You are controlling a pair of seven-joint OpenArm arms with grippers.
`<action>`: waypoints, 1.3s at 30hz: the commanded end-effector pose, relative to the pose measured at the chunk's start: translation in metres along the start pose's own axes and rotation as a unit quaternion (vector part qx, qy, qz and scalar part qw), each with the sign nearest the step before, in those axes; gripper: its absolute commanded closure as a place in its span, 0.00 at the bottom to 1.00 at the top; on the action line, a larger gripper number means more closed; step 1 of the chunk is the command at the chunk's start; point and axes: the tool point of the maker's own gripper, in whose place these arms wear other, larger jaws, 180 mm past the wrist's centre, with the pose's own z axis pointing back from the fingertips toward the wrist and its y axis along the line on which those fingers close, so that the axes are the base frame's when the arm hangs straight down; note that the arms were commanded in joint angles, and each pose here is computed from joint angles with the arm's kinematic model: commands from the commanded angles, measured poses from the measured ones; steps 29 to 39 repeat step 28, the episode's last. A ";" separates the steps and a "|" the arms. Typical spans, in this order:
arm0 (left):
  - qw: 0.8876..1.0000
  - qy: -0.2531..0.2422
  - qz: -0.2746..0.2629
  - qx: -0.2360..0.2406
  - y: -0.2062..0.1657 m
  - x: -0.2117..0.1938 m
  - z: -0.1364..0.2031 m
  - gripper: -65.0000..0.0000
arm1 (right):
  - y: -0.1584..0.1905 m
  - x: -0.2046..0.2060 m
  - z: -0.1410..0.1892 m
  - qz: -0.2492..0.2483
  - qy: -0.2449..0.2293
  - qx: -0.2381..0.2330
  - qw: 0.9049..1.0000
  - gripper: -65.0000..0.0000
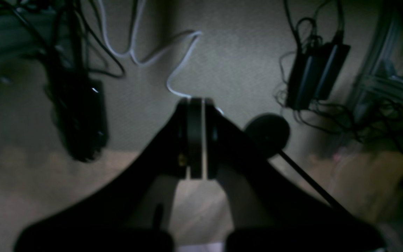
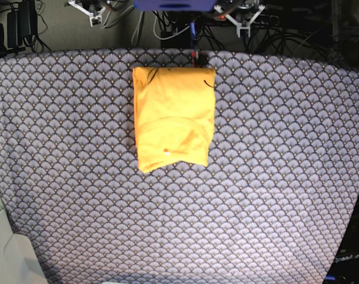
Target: Fold the T-shirt properly
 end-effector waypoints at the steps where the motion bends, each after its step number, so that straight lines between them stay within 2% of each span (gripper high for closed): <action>1: 1.000 0.018 -0.002 0.011 0.009 -0.006 0.000 1.00 | 0.002 -0.007 0.001 -0.010 0.014 -0.005 1.000 1.00; 7: 0.997 0.070 -0.001 0.019 0.017 -0.019 0.000 1.00 | 0.015 0.005 -0.001 -0.026 0.012 0.001 1.000 1.00; 13: 0.998 0.060 -0.003 0.017 0.016 -0.003 -0.005 1.00 | 0.018 0.003 0.000 -0.026 0.010 0.004 1.000 1.00; 39: 0.998 0.057 -0.004 0.025 0.027 -0.001 -0.005 1.00 | 0.018 0.006 -0.001 -0.026 0.007 0.004 1.000 1.00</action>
